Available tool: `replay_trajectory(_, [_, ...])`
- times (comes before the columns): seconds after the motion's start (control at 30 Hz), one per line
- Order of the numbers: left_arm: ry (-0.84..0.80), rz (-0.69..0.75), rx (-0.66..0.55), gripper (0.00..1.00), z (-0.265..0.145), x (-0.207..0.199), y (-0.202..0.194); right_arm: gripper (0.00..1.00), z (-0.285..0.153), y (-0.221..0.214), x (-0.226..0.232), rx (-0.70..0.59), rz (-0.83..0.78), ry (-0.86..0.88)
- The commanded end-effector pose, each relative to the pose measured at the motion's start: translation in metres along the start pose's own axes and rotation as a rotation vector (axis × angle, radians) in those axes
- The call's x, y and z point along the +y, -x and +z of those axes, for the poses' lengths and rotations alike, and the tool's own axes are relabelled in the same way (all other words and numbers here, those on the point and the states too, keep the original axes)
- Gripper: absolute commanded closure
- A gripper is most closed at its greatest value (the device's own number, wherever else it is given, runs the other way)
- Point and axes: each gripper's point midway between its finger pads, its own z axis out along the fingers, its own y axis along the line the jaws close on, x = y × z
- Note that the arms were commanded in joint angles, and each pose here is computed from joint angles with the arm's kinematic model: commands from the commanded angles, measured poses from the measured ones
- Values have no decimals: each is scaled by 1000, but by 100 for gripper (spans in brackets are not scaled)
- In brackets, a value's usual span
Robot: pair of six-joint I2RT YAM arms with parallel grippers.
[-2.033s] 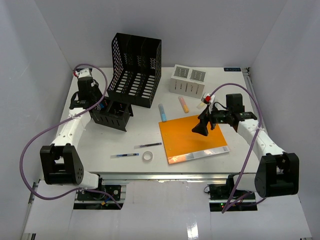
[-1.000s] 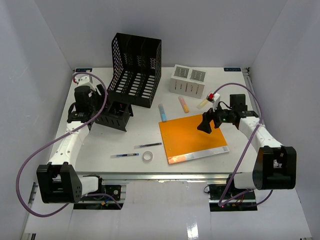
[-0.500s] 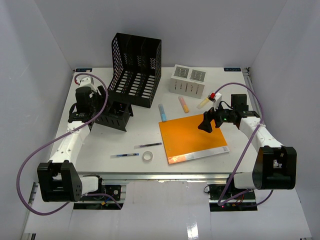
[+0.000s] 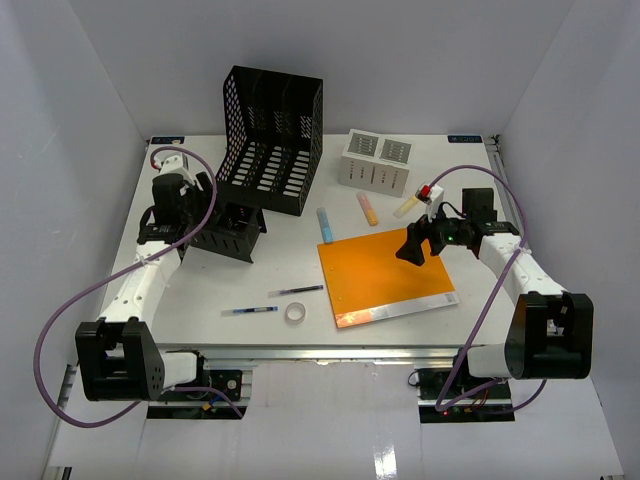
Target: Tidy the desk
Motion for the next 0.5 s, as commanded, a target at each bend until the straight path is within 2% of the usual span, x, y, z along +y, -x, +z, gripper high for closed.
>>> replay_trajectory(0.0, [-11, 7, -28, 22, -3, -1, 7, 0, -4, 17, -4, -46, -37, -7])
replay_trajectory(0.3, [-27, 8, -38, 22, -7, -4, 10, 0, -4, 16, -6, -43, -32, -13])
replay_trajectory(0.47, [-180, 22, -48, 16, -23, -31, 15, 0, -3, 15, -6, -42, -29, -8])
